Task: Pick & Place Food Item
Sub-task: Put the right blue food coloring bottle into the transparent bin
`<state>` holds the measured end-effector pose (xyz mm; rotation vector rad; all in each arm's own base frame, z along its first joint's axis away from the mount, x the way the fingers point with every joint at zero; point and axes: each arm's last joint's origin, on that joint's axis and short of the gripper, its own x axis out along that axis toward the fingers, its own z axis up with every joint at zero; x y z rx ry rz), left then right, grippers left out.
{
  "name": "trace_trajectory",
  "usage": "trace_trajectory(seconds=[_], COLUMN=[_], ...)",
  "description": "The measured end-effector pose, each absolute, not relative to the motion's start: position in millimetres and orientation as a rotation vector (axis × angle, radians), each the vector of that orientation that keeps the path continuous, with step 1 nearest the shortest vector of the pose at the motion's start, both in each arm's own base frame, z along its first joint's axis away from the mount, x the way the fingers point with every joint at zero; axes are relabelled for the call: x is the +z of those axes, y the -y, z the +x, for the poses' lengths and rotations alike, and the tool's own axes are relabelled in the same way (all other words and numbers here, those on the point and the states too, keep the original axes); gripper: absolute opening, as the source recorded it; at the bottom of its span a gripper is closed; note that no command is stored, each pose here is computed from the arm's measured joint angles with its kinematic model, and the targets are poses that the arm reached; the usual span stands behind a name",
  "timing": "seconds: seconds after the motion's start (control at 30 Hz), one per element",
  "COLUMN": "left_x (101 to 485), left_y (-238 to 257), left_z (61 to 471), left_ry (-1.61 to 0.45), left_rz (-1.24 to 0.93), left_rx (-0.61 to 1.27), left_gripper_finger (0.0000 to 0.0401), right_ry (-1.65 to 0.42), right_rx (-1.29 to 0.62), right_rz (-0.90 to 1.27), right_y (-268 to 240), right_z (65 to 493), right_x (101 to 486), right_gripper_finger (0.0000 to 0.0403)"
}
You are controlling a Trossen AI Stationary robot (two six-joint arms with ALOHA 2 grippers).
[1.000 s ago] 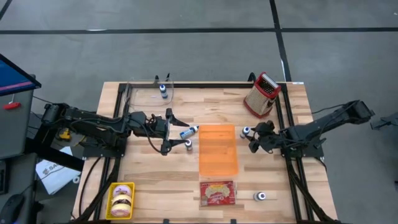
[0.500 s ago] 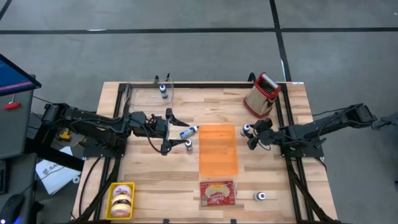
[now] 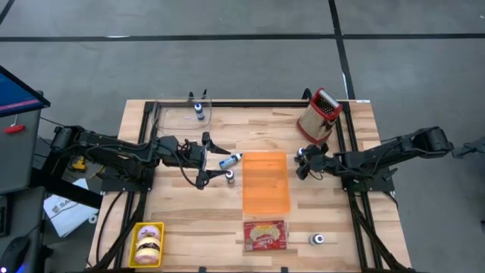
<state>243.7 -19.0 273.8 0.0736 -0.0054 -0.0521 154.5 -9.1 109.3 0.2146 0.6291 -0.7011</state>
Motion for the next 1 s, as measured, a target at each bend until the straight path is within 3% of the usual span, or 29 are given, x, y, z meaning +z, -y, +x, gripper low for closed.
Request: trace_trajectory(seconds=[0.17,0.33,0.63,1.0], left_x=[273,270,253,240], left_y=[19,19,19,26], left_z=[244,244,251,309], left_ry=[0.0,-0.038,-0.135,-0.061], left_rz=[0.074,0.09,0.109,0.072], left_rx=[-0.052,-0.053,-0.051,-0.102], left_gripper_finger=[0.0292,0.0292,0.0292,0.0292], right_ry=[-0.603,-0.541,-0.417,-0.458], right_rx=[-0.65,-0.574,-0.25,-0.158], right_rz=[0.197,0.239,0.407,0.279], right_y=[2,-9,-48,-89], right_z=[157,157,164,184], right_x=[111,119,164,221], right_gripper_finger=[0.0078,0.0077,0.0095,0.0088])
